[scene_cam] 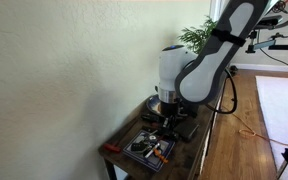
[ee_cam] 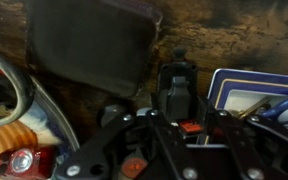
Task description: Pick the object on the table and put it on the plate
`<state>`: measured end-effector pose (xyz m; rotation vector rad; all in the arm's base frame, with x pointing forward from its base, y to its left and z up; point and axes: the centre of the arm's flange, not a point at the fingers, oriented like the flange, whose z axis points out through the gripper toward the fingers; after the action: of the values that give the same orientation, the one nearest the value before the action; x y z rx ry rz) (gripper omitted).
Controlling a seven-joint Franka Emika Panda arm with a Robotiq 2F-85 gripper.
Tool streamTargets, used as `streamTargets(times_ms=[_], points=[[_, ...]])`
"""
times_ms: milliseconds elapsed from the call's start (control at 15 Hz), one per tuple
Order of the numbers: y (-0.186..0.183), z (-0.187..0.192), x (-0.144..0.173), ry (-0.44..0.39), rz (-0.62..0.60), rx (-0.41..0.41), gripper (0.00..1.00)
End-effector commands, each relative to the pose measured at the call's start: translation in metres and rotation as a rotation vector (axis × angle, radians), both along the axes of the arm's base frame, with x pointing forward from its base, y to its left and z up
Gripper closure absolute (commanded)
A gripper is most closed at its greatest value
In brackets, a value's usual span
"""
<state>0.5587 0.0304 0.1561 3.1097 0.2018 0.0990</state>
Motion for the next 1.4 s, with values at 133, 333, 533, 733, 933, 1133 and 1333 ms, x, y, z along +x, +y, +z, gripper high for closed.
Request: streamTargets(times_ms=[133,333,533,733,933,1133,1333], points=[[0.000,0.026,-0.016,-0.051,0.004,0.002,0.86],[0.003,0.039,-0.019,-0.072,0.010,-0.001,0.86],[0.000,0.055,-0.024,-0.086,0.006,-0.014,0.86],[-0.009,0.070,-0.026,-0.106,-0.005,-0.039,0.86],[-0.025,0.083,-0.024,-0.128,-0.026,-0.077,0.86],[-0.039,0.094,-0.021,-0.151,-0.039,-0.110,0.86],[-0.057,0.095,-0.012,-0.170,-0.054,-0.128,0.86]])
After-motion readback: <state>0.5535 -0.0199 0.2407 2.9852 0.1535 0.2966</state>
